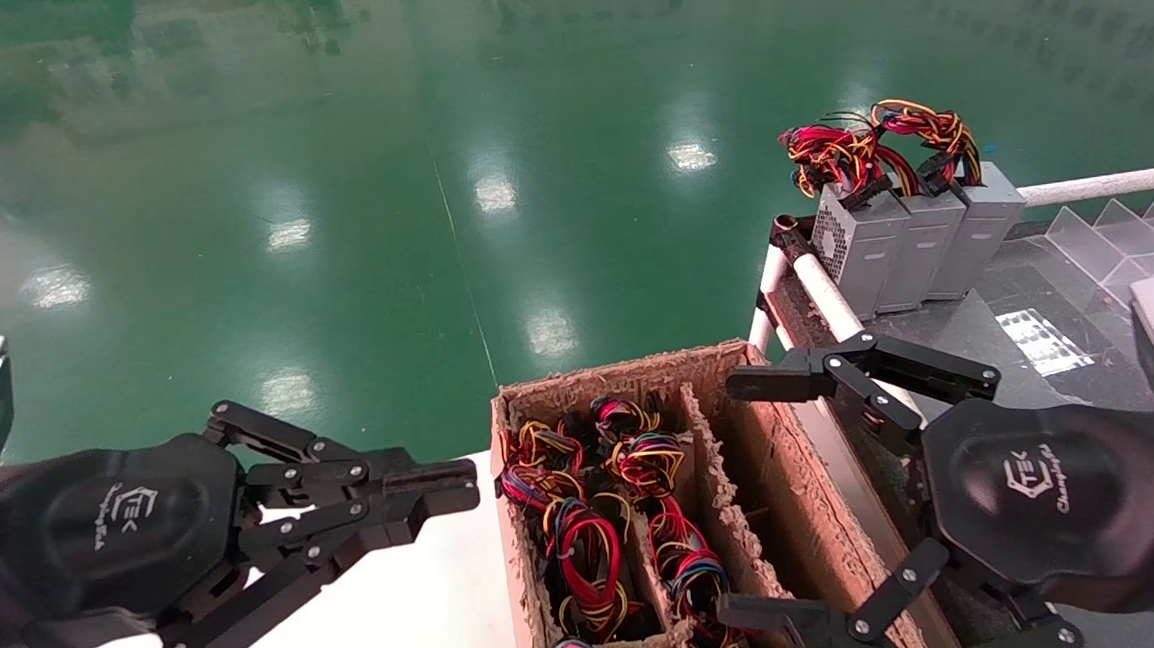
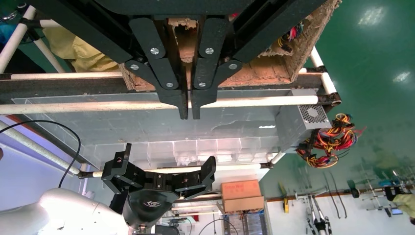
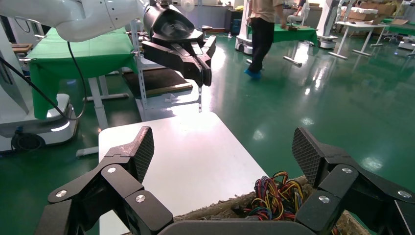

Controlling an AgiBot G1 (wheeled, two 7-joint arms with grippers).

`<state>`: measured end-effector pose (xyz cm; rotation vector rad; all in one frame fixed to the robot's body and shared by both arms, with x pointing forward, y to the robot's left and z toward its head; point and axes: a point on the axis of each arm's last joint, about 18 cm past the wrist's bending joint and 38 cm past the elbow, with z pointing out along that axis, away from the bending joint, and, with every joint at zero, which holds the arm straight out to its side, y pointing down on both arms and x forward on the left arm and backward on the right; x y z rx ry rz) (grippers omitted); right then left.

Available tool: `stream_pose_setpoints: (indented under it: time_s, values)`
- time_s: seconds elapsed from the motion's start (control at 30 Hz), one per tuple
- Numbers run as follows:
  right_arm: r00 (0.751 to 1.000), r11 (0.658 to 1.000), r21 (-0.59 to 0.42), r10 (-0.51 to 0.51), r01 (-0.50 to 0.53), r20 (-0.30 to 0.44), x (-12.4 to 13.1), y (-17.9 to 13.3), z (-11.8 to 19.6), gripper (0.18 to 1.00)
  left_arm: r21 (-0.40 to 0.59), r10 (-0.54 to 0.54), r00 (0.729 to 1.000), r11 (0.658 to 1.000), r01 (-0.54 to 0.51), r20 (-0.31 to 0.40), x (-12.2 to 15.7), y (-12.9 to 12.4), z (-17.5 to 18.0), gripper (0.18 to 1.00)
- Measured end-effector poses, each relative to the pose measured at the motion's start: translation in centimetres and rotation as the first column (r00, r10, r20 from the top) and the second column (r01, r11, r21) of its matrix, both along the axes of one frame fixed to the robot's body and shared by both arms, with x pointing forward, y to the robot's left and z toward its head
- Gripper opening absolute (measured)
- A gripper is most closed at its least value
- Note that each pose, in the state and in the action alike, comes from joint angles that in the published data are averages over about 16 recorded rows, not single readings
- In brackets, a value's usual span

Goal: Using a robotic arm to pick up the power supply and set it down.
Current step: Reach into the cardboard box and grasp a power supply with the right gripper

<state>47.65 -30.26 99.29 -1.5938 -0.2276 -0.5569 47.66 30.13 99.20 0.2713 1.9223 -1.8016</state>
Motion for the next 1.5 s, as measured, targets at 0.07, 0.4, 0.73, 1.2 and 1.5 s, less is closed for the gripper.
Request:
stream_pose_setpoints:
  time_s: [0.07, 0.4, 0.73, 1.2, 1.5]
  values:
    - [1.000, 1.000, 0.000, 0.000, 0.000, 0.000, 0.0, 0.0, 0.0, 1.001, 0.000, 0.000, 1.000, 1.000, 0.000, 0.000, 0.0, 0.0, 0.0, 0.216]
    - [0.999, 0.999, -0.011, -0.030, 0.030, -0.014, 0.4, -0.3, -0.3, 1.001, 0.000, 0.000, 1.000, 1.000, 0.000, 0.000, 0.0, 0.0, 0.0, 0.309]
    - [0.983, 0.984, -0.107, -0.151, 0.140, -0.106, 2.9, -0.7, -2.2, 1.001, 0.000, 0.000, 1.000, 1.000, 0.000, 0.000, 0.0, 0.0, 0.0, 0.502]
    - [0.924, 0.909, -0.348, -0.315, 0.229, -0.215, 8.3, 0.4, -6.2, 1.001, 0.000, 0.000, 1.000, 1.000, 0.000, 0.000, 0.0, 0.0, 0.0, 0.814]
    - [0.914, 0.878, -0.419, -0.344, 0.231, -0.215, 11.1, 1.5, -8.1, 0.987, 0.000, 0.000, 1.000, 1.000, 0.000, 0.000, 0.0, 0.0, 0.0, 0.946]
